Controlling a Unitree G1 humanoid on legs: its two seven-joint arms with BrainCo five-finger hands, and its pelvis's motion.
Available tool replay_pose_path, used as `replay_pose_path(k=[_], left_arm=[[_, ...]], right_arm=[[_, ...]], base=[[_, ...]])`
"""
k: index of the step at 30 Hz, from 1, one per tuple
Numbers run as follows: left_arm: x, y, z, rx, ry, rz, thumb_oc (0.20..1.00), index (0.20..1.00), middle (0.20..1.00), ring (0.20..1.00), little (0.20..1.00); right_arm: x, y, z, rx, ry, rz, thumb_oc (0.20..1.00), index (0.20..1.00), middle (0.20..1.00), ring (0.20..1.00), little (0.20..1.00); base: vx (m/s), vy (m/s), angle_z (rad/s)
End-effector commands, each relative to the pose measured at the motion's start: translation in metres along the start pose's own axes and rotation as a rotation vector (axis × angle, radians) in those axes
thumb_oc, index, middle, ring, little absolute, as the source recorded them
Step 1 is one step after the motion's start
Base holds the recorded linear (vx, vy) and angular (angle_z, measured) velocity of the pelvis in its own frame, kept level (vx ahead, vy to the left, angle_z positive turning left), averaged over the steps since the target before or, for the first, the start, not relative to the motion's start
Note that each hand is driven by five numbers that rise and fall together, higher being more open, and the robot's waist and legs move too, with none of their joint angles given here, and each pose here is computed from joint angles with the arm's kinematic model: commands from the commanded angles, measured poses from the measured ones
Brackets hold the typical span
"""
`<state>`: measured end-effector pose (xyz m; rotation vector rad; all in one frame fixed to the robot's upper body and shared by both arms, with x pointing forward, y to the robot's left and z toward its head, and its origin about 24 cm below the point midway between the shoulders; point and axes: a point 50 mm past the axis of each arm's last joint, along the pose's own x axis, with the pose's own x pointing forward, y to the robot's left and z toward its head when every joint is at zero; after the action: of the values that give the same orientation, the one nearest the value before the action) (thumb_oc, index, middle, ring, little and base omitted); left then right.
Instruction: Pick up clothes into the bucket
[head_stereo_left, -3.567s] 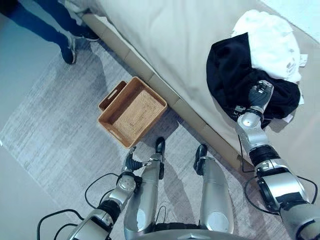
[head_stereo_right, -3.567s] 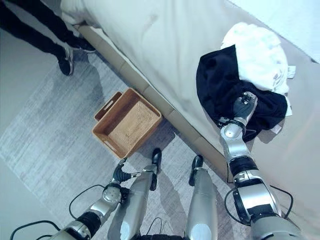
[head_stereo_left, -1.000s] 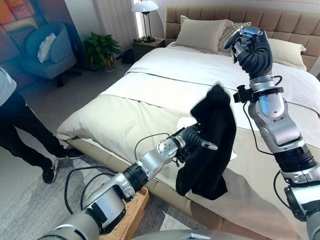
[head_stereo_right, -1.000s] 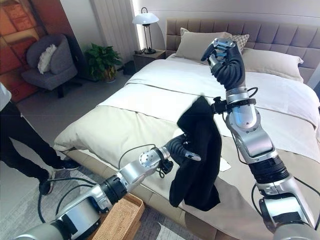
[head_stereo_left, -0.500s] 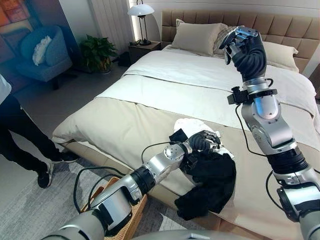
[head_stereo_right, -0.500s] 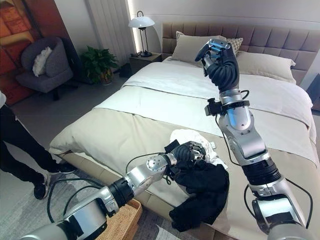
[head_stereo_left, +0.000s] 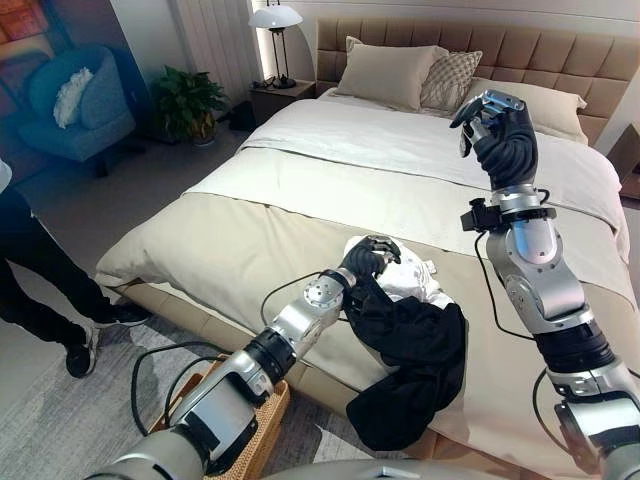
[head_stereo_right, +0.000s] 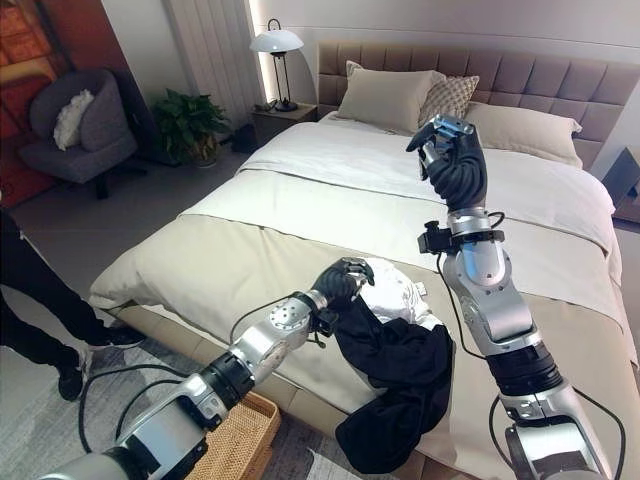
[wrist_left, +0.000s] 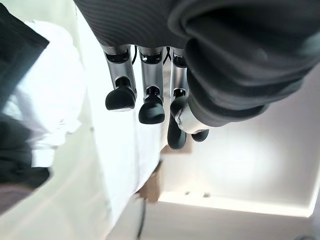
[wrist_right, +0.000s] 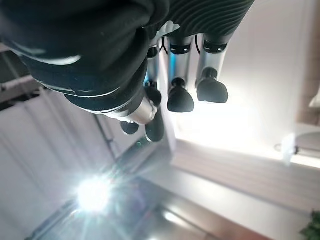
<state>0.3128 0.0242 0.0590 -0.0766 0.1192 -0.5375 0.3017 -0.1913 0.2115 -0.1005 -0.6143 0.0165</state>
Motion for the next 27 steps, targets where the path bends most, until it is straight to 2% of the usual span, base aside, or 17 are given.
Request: replay_pose_path(k=[1, 2, 3, 4, 5, 7, 8, 12, 13, 16, 17, 18, 19, 20, 22, 27], left_arm=[[0.001, 0.011, 0.032, -0.083, -0.170, 0.044, 0.200, 0.200, 0.200, 0.200, 0.200], [-0.004, 0.017, 0.035, -0.088, -0.194, 0.064, 0.200, 0.200, 0.200, 0.200, 0.200], [-0.010, 0.028, 0.043, -0.071, -0.238, 0.098, 0.213, 0.213, 0.213, 0.213, 0.213], [-0.018, 0.036, 0.045, -0.057, -0.263, 0.123, 0.853, 0.853, 0.853, 0.853, 0.853], [-0.024, 0.043, 0.046, -0.034, -0.280, 0.145, 1.000, 1.000, 1.000, 1.000, 1.000], [-0.034, 0.054, 0.049, 0.018, -0.310, 0.177, 1.000, 1.000, 1.000, 1.000, 1.000], [-0.060, 0.079, 0.050, 0.128, -0.349, 0.271, 1.000, 1.000, 1.000, 1.000, 1.000], [-0.123, 0.121, 0.008, 0.159, -0.253, 0.545, 1.000, 1.000, 1.000, 1.000, 1.000], [-0.124, 0.121, 0.008, 0.158, -0.251, 0.546, 1.000, 1.000, 1.000, 1.000, 1.000], [-0.168, 0.141, -0.044, 0.081, -0.076, 0.771, 1.000, 1.000, 1.000, 1.000, 1.000], [-0.168, 0.141, -0.045, 0.082, -0.075, 0.772, 1.000, 1.000, 1.000, 1.000, 1.000], [-0.191, 0.151, -0.065, 0.090, 0.013, 0.893, 1.000, 1.000, 1.000, 1.000, 1.000], [-0.191, 0.151, -0.065, 0.090, 0.013, 0.894, 1.000, 1.000, 1.000, 1.000, 1.000], [-0.211, 0.158, -0.083, 0.072, 0.090, 0.991, 1.000, 1.000, 1.000, 1.000, 1.000], [-0.229, 0.162, -0.101, 0.050, 0.170, 1.089, 1.000, 1.000, 1.000, 1.000, 1.000], [-0.252, 0.164, -0.131, 0.065, 0.339, 1.210, 1.000, 1.000, 1.000, 1.000, 1.000]], right_arm=[[0.003, -0.023, 0.007, -0.054, -0.066, -0.115, 0.413, 0.413, 0.413, 0.413, 0.413], [-0.002, -0.027, 0.002, -0.095, -0.043, -0.129, 0.649, 0.649, 0.649, 0.649, 0.649], [-0.008, -0.034, -0.004, -0.168, -0.016, -0.147, 1.000, 1.000, 1.000, 1.000, 1.000], [-0.014, -0.041, -0.009, -0.225, 0.010, -0.166, 1.000, 1.000, 1.000, 1.000, 1.000], [-0.019, -0.046, -0.014, -0.271, 0.038, -0.177, 1.000, 1.000, 1.000, 1.000, 1.000], [-0.027, -0.054, -0.020, -0.338, 0.071, -0.195, 1.000, 1.000, 1.000, 1.000, 1.000], [-0.044, -0.071, -0.033, -0.451, 0.157, -0.228, 1.000, 1.000, 1.000, 1.000, 1.000], [-0.090, -0.102, -0.062, -0.682, 0.372, -0.276, 1.000, 1.000, 1.000, 1.000, 1.000], [-0.090, -0.101, -0.062, -0.682, 0.374, -0.274, 1.000, 1.000, 1.000, 1.000, 1.000], [-0.121, -0.110, -0.085, -0.701, 0.527, -0.326, 1.000, 1.000, 1.000, 1.000, 1.000], [-0.121, -0.110, -0.086, -0.701, 0.527, -0.325, 1.000, 1.000, 1.000, 1.000, 1.000], [-0.134, -0.113, -0.095, -0.700, 0.592, -0.346, 1.000, 1.000, 1.000, 1.000, 1.000], [-0.134, -0.113, -0.096, -0.700, 0.592, -0.345, 1.000, 1.000, 1.000, 1.000, 1.000], [-0.141, -0.116, -0.102, -0.715, 0.630, -0.361, 1.000, 1.000, 1.000, 1.000, 1.000], [-0.148, -0.117, -0.110, -0.712, 0.672, -0.385, 1.000, 1.000, 1.000, 1.000, 1.000], [-0.150, -0.120, -0.121, -0.765, 0.720, -0.414, 1.000, 1.000, 1.000, 1.000, 1.000]], base=[[0.03, -0.001, 0.01], [0.00, 0.000, 0.00], [0.00, 0.000, 0.00], [0.00, 0.000, 0.00], [0.04, -0.008, 0.02], [0.00, 0.000, 0.00], [-0.05, -0.012, 0.01], [-0.01, -0.009, 0.02], [-0.04, -0.011, 0.06], [-0.05, -0.013, 0.09], [-0.14, -0.016, 0.22], [-0.08, -0.012, 0.19], [-0.16, -0.023, 0.22], [-0.12, -0.012, 0.23], [-0.14, 0.002, 0.23], [-0.10, 0.014, 0.24]])
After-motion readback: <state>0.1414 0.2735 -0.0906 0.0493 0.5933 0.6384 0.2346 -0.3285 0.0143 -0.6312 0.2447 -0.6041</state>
